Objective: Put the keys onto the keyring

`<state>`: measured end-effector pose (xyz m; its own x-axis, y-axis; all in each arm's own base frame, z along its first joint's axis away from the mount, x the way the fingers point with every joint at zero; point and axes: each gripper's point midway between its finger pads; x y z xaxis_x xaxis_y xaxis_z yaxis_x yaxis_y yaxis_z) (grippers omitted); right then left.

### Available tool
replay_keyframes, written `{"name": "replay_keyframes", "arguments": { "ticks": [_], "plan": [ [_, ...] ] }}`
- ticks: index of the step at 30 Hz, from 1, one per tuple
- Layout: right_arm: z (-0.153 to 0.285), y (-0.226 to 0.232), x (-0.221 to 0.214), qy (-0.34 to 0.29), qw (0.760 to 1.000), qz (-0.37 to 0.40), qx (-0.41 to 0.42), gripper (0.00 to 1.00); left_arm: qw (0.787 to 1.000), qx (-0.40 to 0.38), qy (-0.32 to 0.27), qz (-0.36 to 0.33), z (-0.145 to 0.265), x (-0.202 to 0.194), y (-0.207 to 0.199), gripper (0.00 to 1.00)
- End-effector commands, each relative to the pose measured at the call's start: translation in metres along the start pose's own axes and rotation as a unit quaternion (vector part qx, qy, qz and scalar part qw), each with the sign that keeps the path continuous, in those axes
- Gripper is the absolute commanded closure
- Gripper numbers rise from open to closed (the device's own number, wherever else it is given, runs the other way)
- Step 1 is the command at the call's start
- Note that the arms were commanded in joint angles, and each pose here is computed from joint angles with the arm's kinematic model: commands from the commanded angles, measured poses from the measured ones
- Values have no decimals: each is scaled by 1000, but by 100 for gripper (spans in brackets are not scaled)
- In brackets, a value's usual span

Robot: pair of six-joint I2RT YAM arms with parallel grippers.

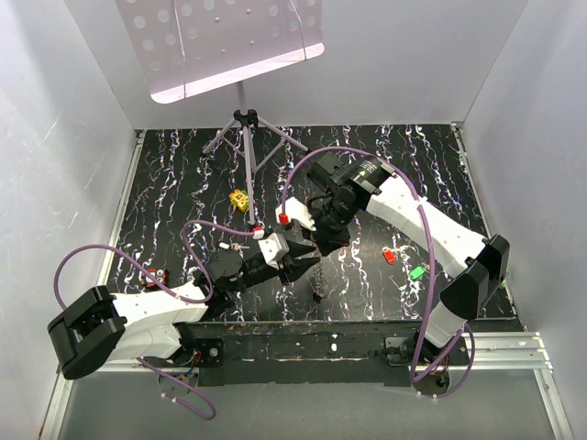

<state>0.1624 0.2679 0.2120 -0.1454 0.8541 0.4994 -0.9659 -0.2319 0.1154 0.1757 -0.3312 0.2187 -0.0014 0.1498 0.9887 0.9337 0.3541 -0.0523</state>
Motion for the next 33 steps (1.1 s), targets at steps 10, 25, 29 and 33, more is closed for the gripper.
{"name": "replay_keyframes", "arguments": {
  "ticks": [10,25,29,33],
  "plan": [
    [18,26,6,-13,1000,2,27,99,1000,-18,-11,-8,-5,11,-3,100],
    [86,30,28,-248,968,20,-20,32,993,-21,-116,28,33,57,-16,100],
    [75,32,26,-356,932,60,-21,17,985,-16,-169,36,43,81,-17,100],
    [80,41,38,-400,913,82,4,26,978,-14,-205,47,50,96,-17,100]
  ]
}}
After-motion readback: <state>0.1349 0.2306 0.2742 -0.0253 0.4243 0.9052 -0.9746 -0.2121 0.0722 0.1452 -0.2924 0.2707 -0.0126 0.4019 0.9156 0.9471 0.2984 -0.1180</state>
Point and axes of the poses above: each gripper's point midway between its finger pads, its own z axis back along the fingers, its own y axis along the line the jaws close on, x = y × z, and after that the axes turned 3 degrees about z, right-handed
